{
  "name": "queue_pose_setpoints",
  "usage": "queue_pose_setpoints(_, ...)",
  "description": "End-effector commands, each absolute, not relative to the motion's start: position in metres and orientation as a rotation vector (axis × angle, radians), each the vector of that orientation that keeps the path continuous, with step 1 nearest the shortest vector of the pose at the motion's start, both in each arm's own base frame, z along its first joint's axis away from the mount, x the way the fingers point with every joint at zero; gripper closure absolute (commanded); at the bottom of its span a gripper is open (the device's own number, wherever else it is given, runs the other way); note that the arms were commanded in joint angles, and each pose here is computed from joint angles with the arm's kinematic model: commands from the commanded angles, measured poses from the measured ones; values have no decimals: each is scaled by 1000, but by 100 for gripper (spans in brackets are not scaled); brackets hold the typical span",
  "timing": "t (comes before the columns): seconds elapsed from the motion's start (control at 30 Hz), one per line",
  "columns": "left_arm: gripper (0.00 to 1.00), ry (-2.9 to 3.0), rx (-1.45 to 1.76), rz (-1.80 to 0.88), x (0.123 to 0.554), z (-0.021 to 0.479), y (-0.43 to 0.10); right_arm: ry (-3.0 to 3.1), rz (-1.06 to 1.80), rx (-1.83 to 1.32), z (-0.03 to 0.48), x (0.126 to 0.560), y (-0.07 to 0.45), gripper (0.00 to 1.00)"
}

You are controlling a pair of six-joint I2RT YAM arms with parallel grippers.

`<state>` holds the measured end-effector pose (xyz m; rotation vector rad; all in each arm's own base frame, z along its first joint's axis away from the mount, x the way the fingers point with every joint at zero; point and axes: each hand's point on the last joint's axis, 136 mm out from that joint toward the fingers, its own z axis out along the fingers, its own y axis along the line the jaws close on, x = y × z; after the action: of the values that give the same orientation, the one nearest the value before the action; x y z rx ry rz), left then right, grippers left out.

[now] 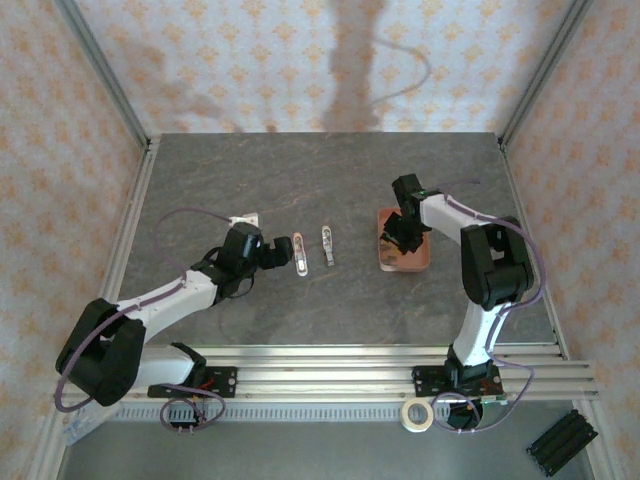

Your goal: Load the staples into the stapler

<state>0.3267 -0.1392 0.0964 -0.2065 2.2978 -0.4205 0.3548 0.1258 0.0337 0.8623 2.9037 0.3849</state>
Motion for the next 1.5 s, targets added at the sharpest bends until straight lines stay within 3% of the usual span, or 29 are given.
queue_pose_setpoints(0.0, 2, 2263, -199, -403, 336, 105, -138, 2915, 357, 901, 27, 349, 121, 69)
queue_pose_setpoints(0.43, 2, 2257, -209, -402, 335, 104, -136, 2954, 334, 910, 8, 348, 122, 70)
queue_pose_setpoints(0.67, 2, 2251, -208, -406, 335, 106, -136, 2960, 269, 894, 3, 346, 115, 77)
queue_pose_setpoints(1.0, 2, 2246, -211, -401, 332, 107, -133, 2951, 240, 802, 15, 352, 111, 84)
queue_pose_setpoints(1.47, 2, 2246, -210, -398, 332, 108, -133, 3017, 220, 526, 41, 349, 111, 85)
